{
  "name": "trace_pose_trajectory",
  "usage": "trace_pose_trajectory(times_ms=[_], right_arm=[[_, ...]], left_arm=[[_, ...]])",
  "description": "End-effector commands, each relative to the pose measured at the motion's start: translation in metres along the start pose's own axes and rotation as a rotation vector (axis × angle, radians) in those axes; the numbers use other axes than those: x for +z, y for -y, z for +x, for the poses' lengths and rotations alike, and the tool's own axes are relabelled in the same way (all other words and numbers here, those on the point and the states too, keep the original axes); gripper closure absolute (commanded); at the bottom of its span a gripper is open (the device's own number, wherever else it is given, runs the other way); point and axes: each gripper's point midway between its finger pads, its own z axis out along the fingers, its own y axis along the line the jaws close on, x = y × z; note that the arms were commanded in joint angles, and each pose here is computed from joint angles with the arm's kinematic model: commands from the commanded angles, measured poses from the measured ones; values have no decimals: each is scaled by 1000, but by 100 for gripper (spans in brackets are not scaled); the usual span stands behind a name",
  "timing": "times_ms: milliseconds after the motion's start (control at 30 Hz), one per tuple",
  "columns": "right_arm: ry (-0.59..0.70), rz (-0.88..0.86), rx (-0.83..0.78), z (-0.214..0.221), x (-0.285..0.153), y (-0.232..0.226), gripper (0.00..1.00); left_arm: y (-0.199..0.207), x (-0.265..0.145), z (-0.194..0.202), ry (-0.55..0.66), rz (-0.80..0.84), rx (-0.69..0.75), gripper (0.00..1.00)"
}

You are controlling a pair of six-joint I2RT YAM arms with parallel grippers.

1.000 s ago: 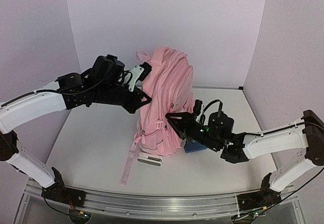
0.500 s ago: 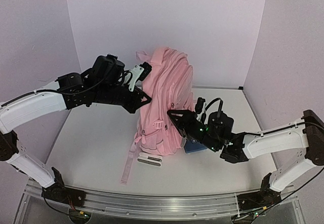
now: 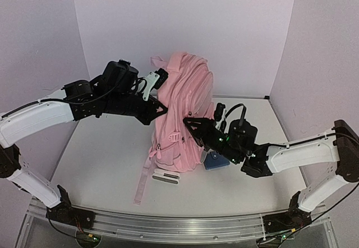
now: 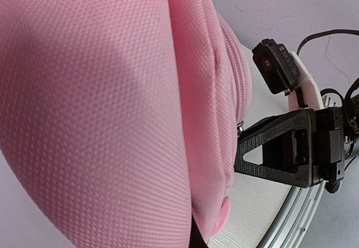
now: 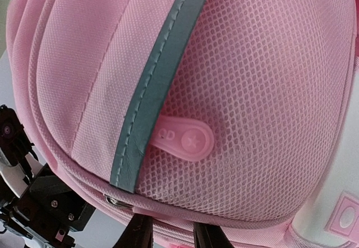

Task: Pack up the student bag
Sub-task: Unzip the student bag at the center of the board.

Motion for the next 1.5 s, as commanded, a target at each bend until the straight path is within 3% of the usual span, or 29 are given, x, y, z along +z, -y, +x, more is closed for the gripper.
trace_pose_trajectory(times_ms=[0,267,567,1100,1467], right_arm=[[147,-86,6,-39,5,-29,76],[202,-204,-75,-59,-6,-75,84],[294,-258,-130,-84,-18,-112,86],[430,-183,-234,-133,-36,-132,85],[331,-224,-192,-164,-17,-150,93]], left_arm=[[11,-10,-19,40,42,28,100],[10,-9,-20,37,35,37,100],[9,-9,-12,14,32,27,100],[3,-7,4,-19,11,11,100],[-3,-3,23,-63,-11,86,100]])
